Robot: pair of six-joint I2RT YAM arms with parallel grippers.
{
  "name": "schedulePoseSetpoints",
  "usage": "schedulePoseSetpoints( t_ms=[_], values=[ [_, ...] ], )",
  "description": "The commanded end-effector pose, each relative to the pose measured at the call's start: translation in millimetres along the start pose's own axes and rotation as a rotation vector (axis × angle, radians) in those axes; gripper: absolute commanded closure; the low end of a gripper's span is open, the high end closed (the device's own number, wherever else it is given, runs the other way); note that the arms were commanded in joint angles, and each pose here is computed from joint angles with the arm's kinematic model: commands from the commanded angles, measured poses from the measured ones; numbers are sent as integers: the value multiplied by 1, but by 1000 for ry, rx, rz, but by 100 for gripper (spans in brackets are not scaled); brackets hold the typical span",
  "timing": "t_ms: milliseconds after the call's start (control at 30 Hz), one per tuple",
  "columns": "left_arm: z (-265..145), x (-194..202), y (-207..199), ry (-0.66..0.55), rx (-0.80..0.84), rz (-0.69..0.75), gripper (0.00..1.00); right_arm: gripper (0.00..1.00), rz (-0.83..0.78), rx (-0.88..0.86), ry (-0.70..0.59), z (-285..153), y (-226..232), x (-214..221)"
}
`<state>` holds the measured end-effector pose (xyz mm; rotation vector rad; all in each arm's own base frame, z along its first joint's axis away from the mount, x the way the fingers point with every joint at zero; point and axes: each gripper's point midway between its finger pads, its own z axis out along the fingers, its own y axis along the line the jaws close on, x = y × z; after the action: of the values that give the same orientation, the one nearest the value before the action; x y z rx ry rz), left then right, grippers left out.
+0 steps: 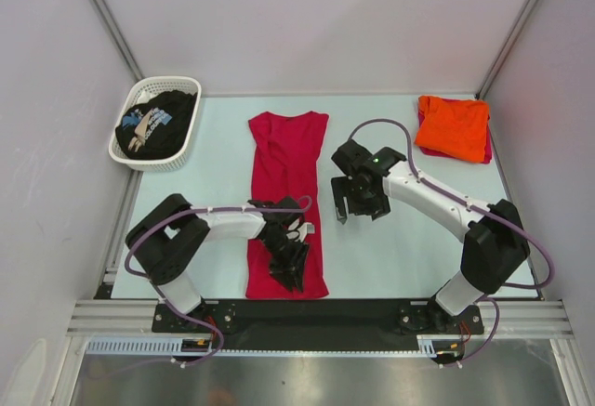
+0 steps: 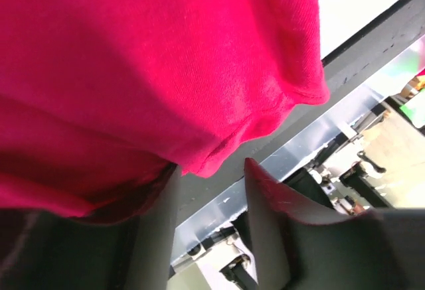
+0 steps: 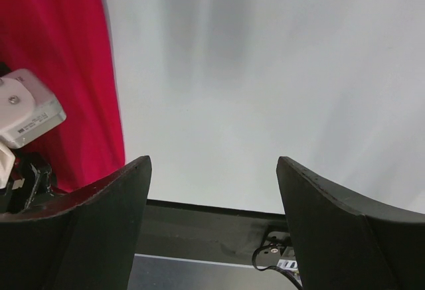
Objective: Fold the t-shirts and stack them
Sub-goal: Grab the bottom of the folded rectangular tshirt with both arms
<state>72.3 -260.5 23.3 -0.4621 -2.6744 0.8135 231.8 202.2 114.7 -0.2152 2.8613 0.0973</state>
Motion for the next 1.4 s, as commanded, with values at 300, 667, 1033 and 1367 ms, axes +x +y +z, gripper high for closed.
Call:
schedulePoseSetpoints(
  t_ms=[300, 667, 1033, 1367],
  values=[
    [-34, -5, -32, -76, -5, 62, 100, 18, 13, -52, -39, -12, -4, -3],
    [-45, 19, 4, -41, -185, -10, 100, 19, -4, -95, -21, -10, 6, 1],
    [-33, 30, 39, 29, -281, -106, 98, 19, -52, -159, 32, -4, 24, 8],
    [-86, 0, -10, -183, -223, 21, 0, 19, -59, -226, 25, -13, 34, 9]
  ],
)
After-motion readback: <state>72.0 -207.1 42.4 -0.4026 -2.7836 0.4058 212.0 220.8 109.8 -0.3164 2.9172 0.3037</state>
